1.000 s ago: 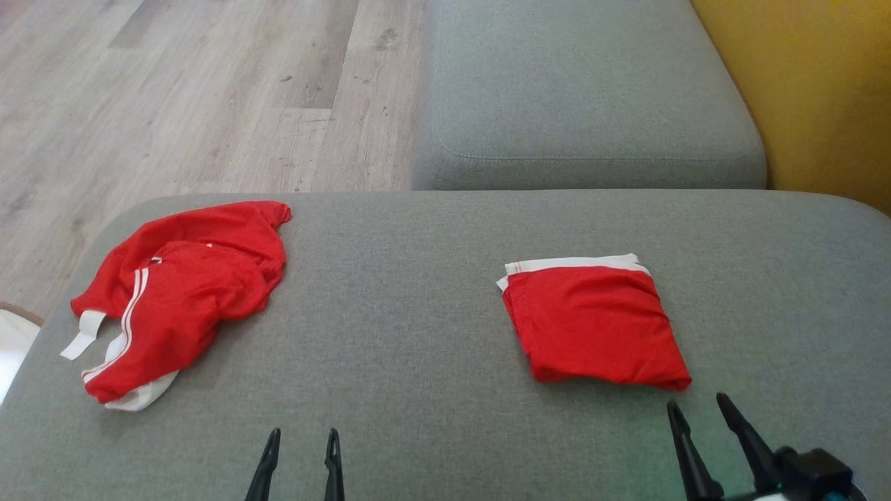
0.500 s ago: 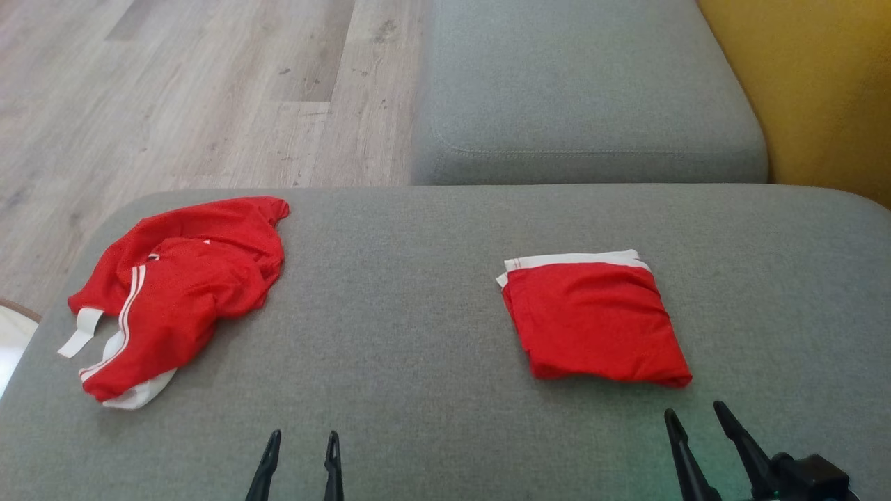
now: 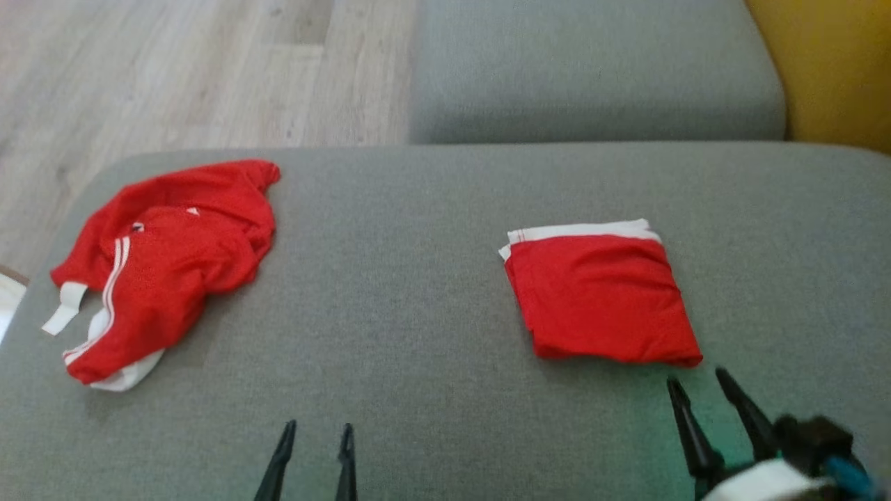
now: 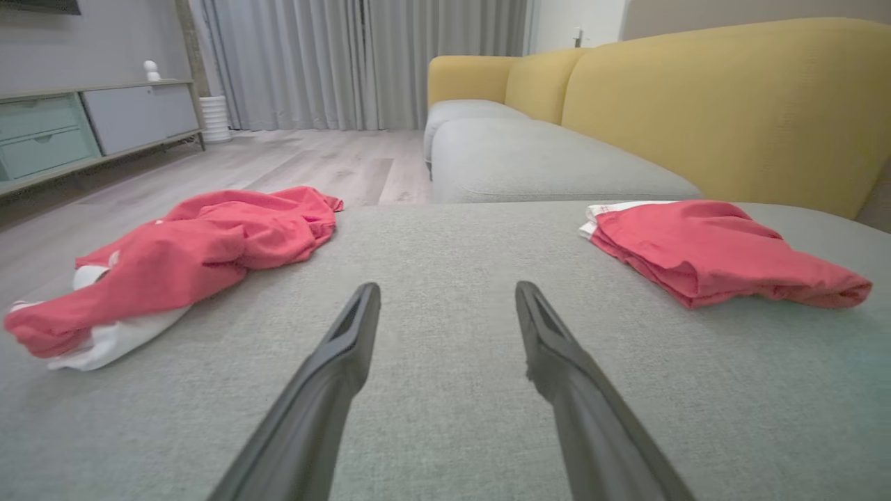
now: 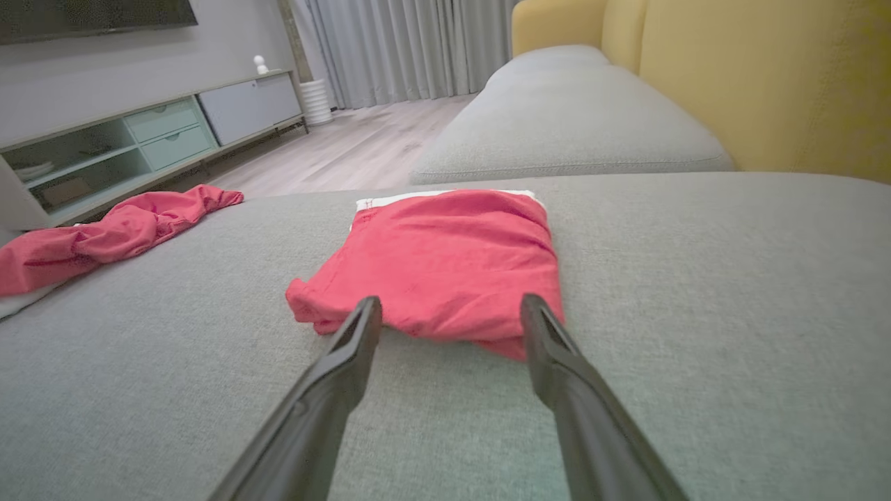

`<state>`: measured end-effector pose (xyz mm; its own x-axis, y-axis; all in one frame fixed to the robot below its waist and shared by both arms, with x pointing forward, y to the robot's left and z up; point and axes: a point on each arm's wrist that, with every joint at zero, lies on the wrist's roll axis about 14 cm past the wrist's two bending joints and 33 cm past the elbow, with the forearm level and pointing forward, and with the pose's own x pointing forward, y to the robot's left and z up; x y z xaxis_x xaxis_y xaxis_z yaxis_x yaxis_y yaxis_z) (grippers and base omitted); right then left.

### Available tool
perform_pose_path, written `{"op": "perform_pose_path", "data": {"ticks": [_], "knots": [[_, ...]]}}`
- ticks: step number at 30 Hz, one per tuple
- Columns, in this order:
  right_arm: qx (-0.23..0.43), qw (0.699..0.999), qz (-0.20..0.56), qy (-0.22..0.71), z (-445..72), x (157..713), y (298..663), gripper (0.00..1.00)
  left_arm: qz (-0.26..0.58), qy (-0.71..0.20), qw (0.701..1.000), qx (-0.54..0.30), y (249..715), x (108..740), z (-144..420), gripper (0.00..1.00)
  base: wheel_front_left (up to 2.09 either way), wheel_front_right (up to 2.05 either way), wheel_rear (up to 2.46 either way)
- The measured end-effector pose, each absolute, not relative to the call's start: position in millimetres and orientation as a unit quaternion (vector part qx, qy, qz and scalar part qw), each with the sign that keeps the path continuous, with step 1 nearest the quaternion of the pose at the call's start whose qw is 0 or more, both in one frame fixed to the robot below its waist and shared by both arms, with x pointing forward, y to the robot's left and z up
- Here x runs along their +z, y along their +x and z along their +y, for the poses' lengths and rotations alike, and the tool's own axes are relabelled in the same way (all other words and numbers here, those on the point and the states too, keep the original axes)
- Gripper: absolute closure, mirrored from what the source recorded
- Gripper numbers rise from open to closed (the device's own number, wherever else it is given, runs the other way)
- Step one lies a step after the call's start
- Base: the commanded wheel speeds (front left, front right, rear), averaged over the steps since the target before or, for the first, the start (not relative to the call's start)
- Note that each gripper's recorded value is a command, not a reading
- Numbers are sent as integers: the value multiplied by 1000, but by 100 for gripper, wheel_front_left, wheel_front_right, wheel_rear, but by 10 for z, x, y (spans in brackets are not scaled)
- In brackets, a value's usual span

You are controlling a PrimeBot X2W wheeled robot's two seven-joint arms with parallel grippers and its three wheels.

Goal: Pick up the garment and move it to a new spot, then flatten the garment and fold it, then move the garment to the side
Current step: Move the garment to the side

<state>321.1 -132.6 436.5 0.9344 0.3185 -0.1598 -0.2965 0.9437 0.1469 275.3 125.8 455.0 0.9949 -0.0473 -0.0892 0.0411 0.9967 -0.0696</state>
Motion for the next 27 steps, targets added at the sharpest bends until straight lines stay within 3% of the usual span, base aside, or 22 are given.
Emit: {"op": "perform_pose_path", "data": {"ticks": [9,16,23,24,27], "knots": [[154,973,158,61,-1454,4321,3939,0,52,-34,996,-58,3127,4545,1082,0,0,0,0],[129,959,242,66,-1672,4087,4241,0,56,-36,996,-65,3304,4517,1031,0,0,0,0],[115,951,278,65,-1754,3917,4470,0,62,-27,995,-76,3441,4469,974,0,0,0,0],[115,950,283,66,-1746,3886,4477,5,62,-26,995,-76,3455,4465,976,0,0,0,0],[122,937,318,77,-1677,3734,4417,58,63,-24,995,-72,3494,4453,986,0,0,0,0]]}}
